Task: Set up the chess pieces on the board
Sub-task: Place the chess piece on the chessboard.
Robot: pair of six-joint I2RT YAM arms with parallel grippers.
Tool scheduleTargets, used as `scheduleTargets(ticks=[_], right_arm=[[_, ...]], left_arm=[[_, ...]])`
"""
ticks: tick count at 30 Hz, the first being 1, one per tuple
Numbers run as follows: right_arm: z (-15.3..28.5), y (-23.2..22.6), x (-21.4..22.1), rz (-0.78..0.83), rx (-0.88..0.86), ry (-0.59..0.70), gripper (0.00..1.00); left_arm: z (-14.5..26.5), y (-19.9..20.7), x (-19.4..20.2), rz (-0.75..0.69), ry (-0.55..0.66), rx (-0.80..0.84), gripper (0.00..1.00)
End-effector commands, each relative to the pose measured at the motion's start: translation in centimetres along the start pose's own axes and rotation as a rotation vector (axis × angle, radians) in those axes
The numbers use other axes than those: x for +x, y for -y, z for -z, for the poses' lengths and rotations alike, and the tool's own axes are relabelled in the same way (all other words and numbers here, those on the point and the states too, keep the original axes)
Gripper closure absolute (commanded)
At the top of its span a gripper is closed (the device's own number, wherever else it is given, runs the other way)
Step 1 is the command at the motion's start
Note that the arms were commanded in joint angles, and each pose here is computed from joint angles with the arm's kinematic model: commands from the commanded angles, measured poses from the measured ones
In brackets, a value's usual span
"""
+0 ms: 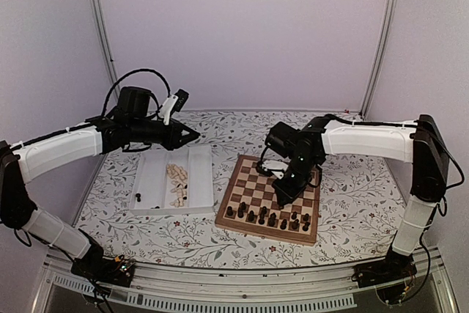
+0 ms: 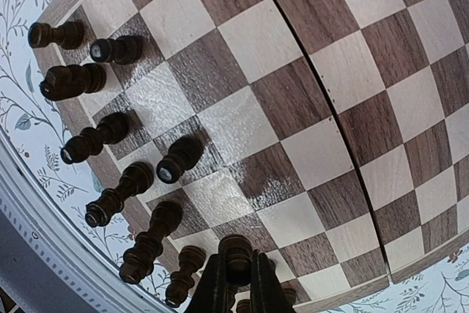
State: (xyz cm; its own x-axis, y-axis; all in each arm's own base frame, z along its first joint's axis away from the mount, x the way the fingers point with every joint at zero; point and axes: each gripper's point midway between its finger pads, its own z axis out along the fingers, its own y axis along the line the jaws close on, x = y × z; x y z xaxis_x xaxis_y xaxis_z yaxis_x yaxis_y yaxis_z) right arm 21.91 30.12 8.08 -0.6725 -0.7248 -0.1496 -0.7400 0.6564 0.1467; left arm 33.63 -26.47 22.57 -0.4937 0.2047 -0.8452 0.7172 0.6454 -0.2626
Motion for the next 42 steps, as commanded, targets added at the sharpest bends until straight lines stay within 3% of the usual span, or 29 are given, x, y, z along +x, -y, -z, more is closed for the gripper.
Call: scheduleTargets(ticks=[1, 42], right_arm=[[-0.6, 0.0, 1.1, 0.009, 0.002, -0.03, 0.97], [-2.5, 0.0, 2.0, -0.001, -0.013, -0.043, 0.91]], left_arm=[[0.1, -0.4, -0.5, -0.002, 0.021, -0.01, 0.95], [-0.5, -0.9, 0.2, 0.018, -0.007, -0.003, 0.94]])
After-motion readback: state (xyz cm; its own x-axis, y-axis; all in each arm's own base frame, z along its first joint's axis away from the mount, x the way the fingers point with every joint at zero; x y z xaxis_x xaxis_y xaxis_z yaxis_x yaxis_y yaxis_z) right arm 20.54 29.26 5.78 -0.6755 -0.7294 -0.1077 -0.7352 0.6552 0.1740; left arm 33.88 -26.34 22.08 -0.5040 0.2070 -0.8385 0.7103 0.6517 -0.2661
